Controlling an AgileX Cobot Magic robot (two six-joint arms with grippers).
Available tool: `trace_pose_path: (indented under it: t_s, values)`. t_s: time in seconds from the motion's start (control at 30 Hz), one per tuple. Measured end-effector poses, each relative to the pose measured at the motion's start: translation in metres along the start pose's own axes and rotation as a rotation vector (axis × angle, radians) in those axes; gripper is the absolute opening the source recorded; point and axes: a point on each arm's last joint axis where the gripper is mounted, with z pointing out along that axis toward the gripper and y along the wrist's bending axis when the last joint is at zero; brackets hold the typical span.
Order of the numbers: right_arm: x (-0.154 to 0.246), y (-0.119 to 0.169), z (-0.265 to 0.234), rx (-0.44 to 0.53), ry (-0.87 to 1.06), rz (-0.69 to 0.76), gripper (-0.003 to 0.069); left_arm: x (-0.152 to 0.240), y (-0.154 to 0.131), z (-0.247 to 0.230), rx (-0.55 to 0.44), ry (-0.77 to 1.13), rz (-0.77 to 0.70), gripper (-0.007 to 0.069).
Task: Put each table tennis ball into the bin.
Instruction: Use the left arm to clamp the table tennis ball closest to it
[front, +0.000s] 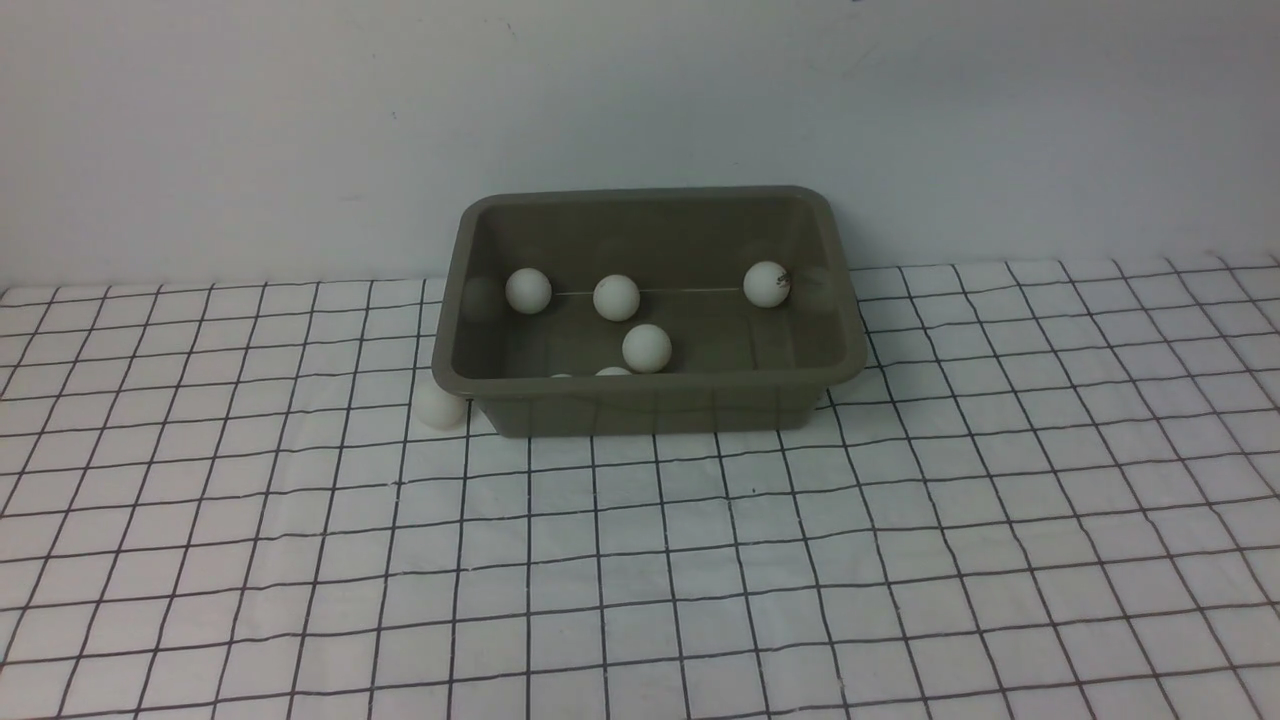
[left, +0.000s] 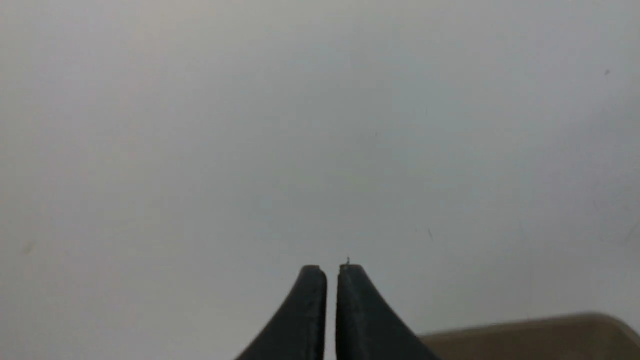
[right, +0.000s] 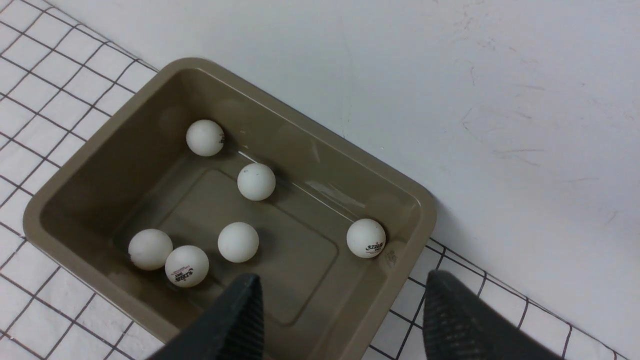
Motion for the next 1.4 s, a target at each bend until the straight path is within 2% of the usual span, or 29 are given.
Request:
trace_pose_path:
  t_s: [0.07, 0.13, 0.3, 0.33, 0.43, 0.53, 0.67, 0.8, 1.0, 1.2, 1.4]
  values:
    - [0.000, 0.000, 0.000, -0.001, 0.000, 0.000, 0.0399, -0.038, 0.005, -0.007, -0.025, -0.075, 0.007, 0.0017]
    - [0.000, 0.000, 0.000, -0.002, 0.000, 0.001, 0.0399, -0.079, 0.014, -0.024, -0.091, -0.133, -0.018, 0.0017]
    - [0.000, 0.000, 0.000, -0.002, 0.000, 0.001, 0.0399, -0.127, 0.034, -0.063, -0.231, -0.196, -0.008, 0.0017]
    - [0.000, 0.000, 0.000, -0.002, 0.000, 0.001, 0.0399, -0.136, 0.041, -0.075, -0.289, -0.195, 0.004, 0.0017]
    - [0.000, 0.001, 0.000, -0.006, -0.001, 0.003, 0.0399, -0.145, 0.054, -0.095, -0.412, -0.169, 0.028, 0.0017]
    - [0.000, 0.001, 0.000, -0.013, -0.003, 0.005, 0.0399, -0.144, 0.070, -0.116, -0.562, -0.064, 0.037, 0.0017]
    - [-0.001, 0.003, 0.000, -0.036, -0.009, 0.014, 0.0399, -0.137, 0.081, -0.133, -0.615, 0.039, 0.038, 0.0017]
    - [-0.002, 0.006, 0.000, -0.067, -0.019, 0.017, 0.0399, -0.132, 0.089, -0.144, -0.552, 0.044, 0.008, 0.0017]
    - [-0.003, 0.009, 0.000, -0.100, -0.029, 0.024, 0.0399, -0.126, 0.111, -0.148, -0.371, 0.010, -0.080, 0.0017]
    - [-0.004, 0.012, -0.001, -0.128, -0.037, 0.036, 0.0399, -0.124, 0.135, -0.114, -0.183, -0.013, -0.116, 0.0017]
    - [-0.004, 0.014, -0.001, -0.153, -0.045, 0.047, 0.0399, -0.124, 0.139, -0.088, -0.031, -0.028, -0.105, 0.0018]
